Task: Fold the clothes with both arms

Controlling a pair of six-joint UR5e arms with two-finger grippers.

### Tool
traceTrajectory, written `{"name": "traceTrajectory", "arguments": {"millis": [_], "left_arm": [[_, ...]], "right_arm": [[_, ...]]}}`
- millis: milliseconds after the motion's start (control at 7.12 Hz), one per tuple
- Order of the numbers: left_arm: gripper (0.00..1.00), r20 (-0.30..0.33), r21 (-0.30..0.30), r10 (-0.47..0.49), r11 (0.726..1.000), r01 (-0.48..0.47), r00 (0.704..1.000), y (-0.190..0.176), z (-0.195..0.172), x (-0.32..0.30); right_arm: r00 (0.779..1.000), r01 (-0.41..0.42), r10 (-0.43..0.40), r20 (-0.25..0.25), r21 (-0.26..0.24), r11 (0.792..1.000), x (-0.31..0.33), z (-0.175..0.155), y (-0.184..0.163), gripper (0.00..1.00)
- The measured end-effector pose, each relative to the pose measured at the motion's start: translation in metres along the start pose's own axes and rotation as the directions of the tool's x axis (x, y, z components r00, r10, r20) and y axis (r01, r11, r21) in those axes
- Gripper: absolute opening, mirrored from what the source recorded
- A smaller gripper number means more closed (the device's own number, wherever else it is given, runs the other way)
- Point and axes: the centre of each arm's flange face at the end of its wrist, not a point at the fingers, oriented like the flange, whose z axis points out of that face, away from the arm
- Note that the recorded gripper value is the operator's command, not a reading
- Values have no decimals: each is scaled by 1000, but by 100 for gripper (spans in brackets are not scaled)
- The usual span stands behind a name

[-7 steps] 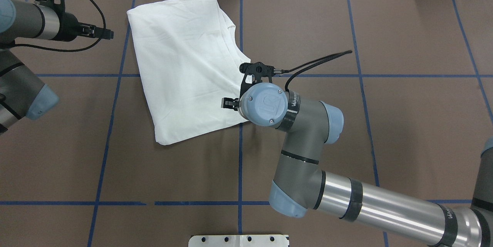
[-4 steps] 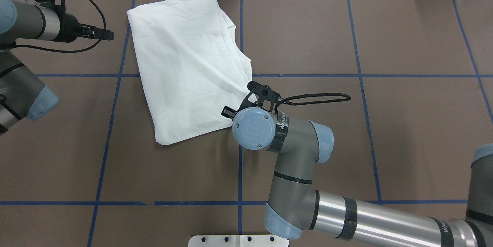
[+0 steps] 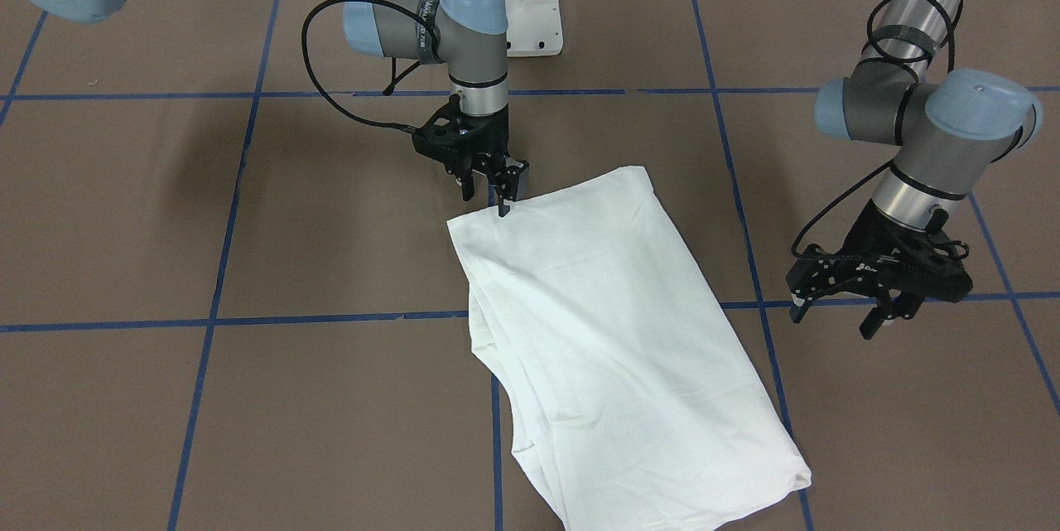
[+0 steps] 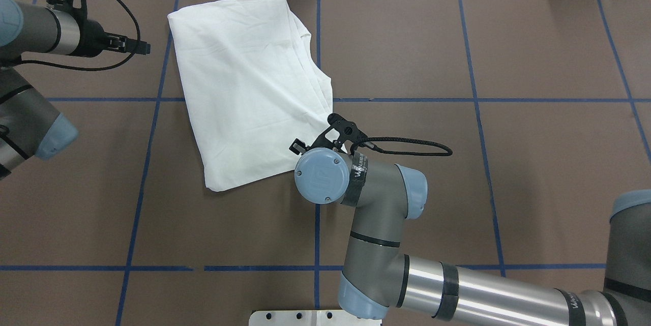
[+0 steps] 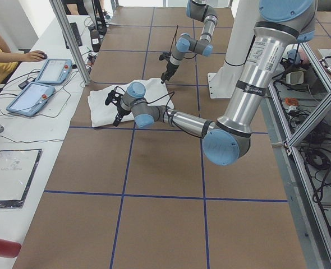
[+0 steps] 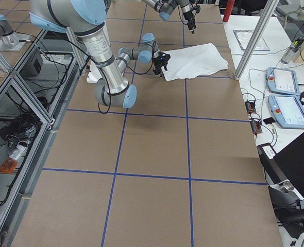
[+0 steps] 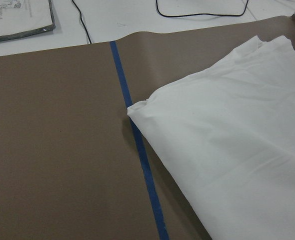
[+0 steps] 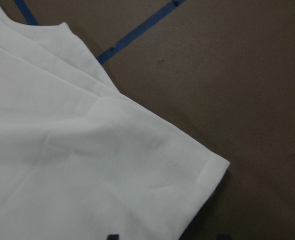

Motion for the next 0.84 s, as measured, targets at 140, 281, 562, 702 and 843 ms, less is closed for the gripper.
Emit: {"name": "traceTrajectory", "arguments": {"millis": [140, 281, 562, 702, 843], "left_arm": [[100, 0, -2, 0, 1000, 0, 1000, 1, 1, 0], [100, 1, -3, 1, 1000, -1, 1000, 1, 1, -1], [100, 1, -4, 2, 1000, -2, 1000, 1, 1, -1], [100, 1, -4, 1, 1000, -1, 1000, 1, 1, -1], [100, 1, -4, 1, 1000, -1, 1000, 1, 2, -1]], "right_arm": [[1000, -7, 7, 1, 11, 1000, -4, 3, 7, 66], [1000, -6, 6, 0, 15, 1000, -6, 4, 10, 56], [1000, 0, 0, 4, 23, 1000, -11, 3, 12, 53], [1000, 4, -4, 8, 34, 999, -13, 4, 11, 39], [1000, 10, -10, 10, 46, 999, -13, 5, 9, 26]]}}
